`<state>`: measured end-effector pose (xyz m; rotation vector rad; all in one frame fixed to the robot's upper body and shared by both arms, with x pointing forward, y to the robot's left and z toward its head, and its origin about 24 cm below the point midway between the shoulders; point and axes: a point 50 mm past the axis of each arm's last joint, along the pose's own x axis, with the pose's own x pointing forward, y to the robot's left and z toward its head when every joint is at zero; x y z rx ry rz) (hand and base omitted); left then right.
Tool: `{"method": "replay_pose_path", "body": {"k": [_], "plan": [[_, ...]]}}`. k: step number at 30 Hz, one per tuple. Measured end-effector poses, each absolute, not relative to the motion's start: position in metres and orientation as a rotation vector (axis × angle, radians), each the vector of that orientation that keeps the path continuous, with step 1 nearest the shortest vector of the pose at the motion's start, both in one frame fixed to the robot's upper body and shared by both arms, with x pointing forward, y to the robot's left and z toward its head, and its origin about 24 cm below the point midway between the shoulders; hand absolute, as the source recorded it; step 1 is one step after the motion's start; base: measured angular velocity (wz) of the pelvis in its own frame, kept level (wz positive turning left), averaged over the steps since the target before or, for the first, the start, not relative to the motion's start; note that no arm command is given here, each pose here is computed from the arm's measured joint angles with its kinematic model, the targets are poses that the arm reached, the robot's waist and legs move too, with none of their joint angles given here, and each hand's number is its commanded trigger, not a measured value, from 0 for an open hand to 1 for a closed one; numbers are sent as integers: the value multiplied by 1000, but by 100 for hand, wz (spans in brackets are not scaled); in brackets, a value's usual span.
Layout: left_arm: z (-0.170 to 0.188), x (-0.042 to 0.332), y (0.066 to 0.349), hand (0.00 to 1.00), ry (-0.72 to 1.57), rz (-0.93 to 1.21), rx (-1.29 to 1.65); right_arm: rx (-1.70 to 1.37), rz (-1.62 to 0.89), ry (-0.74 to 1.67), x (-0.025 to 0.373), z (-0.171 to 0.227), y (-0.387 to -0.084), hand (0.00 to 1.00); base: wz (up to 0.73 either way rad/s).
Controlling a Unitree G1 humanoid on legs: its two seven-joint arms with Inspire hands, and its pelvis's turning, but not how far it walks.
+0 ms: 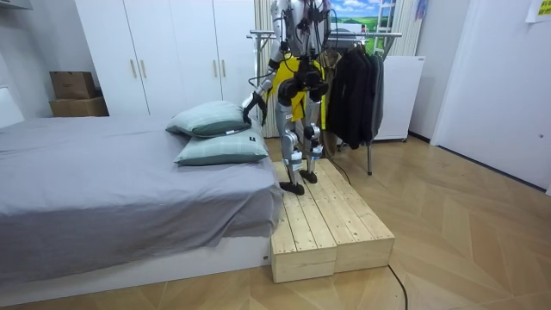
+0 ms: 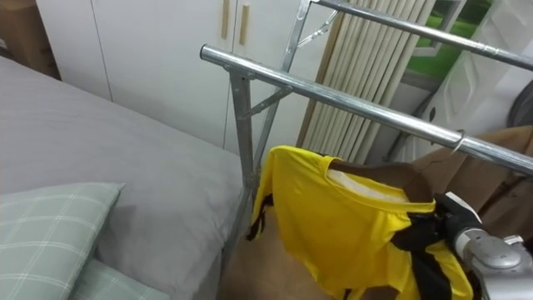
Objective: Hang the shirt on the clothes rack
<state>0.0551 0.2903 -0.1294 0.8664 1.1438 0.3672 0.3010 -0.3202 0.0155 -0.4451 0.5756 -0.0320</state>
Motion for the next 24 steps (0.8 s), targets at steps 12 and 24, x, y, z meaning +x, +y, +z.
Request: {"method": "replay_pose_path", "body": {"k": [12,24], "plan": [[-131,58,285,0,1132,337,843,-458,-56,552,302,16,-320,100,0],[-131,62,284,0,1121,334,843,-461,-95,546,299,13,-323,40,0]]}}
